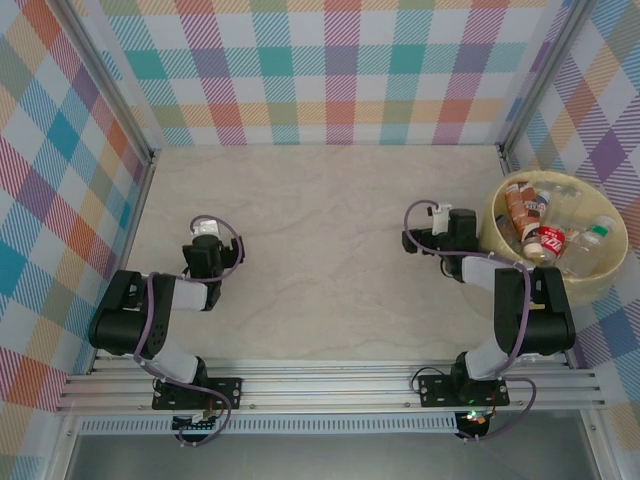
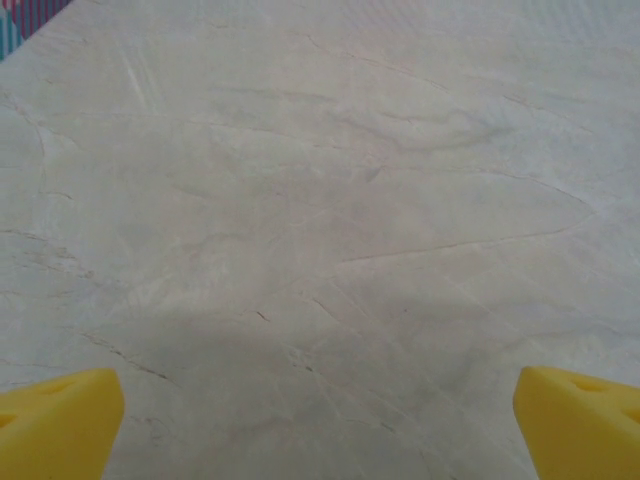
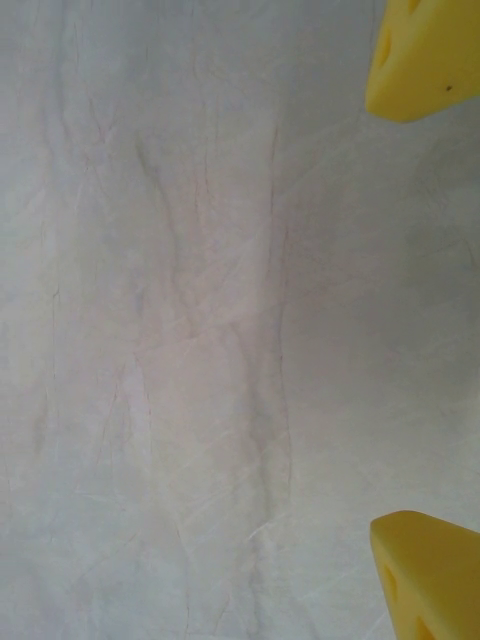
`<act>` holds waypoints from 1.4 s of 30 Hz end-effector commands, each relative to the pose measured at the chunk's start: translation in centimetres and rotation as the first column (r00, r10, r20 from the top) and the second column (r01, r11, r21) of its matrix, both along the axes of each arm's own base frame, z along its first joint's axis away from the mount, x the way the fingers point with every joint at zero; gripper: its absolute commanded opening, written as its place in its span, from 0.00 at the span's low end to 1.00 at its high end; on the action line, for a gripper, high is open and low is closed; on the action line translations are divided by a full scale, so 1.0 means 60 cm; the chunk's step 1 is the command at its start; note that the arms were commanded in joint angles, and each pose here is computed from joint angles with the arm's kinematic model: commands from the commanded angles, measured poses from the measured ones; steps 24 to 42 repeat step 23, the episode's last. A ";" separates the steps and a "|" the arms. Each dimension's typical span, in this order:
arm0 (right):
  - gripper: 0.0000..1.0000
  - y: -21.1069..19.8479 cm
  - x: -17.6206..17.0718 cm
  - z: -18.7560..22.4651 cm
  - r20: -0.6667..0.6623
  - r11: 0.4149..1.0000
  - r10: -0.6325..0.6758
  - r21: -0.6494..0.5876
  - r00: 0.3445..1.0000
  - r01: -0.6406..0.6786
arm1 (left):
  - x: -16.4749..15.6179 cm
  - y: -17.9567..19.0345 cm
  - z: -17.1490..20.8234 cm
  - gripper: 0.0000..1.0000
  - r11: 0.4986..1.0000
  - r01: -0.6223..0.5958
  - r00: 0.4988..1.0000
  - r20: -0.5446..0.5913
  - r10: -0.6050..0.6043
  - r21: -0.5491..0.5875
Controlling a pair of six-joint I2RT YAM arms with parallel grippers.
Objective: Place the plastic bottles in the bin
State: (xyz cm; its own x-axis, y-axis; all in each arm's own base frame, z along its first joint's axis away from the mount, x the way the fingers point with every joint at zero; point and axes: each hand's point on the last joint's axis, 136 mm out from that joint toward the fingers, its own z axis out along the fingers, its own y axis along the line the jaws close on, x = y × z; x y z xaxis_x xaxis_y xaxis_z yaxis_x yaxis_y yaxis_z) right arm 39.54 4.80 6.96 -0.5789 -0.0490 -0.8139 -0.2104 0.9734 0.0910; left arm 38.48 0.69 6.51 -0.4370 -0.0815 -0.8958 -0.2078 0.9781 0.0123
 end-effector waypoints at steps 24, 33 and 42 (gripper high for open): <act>1.00 -0.039 0.003 0.036 0.221 0.993 -0.112 0.058 0.969 0.102 | 0.010 0.014 0.031 1.00 0.999 -0.043 0.995 0.087 0.044 -0.009; 1.00 -0.039 0.003 0.036 0.221 0.993 -0.112 0.058 0.969 0.102 | 0.010 0.014 0.031 1.00 0.999 -0.043 0.995 0.087 0.044 -0.009; 1.00 -0.039 0.003 0.036 0.221 0.993 -0.112 0.058 0.969 0.102 | 0.010 0.014 0.031 1.00 0.999 -0.043 0.995 0.087 0.044 -0.009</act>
